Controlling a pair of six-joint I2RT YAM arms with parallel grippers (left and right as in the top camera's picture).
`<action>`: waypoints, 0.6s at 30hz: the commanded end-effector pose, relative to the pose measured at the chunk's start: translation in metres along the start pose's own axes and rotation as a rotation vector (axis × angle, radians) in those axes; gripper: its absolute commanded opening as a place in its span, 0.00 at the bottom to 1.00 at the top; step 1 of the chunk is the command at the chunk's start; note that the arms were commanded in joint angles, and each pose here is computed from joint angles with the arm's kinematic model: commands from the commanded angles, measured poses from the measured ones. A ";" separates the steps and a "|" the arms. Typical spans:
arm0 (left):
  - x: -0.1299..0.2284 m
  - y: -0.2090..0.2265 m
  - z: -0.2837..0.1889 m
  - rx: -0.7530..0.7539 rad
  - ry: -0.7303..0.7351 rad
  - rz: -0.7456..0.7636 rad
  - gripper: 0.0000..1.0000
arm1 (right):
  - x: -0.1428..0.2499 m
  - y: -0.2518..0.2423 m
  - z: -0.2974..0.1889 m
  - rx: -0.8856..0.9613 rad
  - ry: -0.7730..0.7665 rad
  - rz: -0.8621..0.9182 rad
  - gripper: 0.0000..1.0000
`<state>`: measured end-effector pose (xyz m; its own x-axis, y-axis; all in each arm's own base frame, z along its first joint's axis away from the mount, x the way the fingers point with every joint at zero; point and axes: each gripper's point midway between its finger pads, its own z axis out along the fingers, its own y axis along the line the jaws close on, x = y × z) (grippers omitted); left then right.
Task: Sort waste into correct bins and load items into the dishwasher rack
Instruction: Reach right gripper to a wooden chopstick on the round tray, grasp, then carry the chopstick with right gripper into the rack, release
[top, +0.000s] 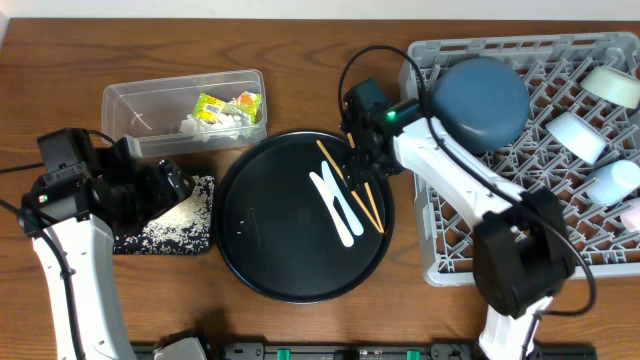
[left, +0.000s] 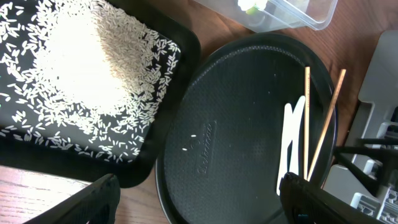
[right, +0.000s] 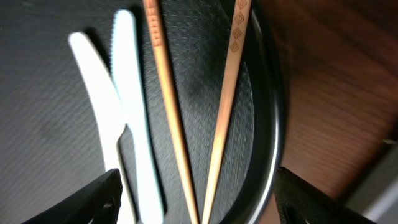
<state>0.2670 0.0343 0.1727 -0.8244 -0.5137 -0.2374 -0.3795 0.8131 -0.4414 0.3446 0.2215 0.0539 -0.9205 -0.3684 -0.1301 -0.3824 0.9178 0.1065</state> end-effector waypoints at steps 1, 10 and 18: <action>-0.003 0.001 -0.002 -0.009 -0.007 -0.007 0.83 | 0.004 -0.004 0.017 0.028 0.037 0.031 0.74; -0.003 0.001 -0.001 -0.009 -0.006 -0.008 0.83 | 0.011 0.002 0.048 0.041 0.094 0.012 0.62; -0.003 0.001 -0.001 -0.009 -0.006 -0.008 0.83 | 0.015 0.003 0.052 0.044 0.113 0.016 0.07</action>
<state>0.2670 0.0344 0.1721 -0.8249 -0.5140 -0.2353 -0.3805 0.8127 -0.4413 0.3345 0.2281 0.0040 -0.9259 -0.3768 -0.0275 -0.3778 0.9223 0.0811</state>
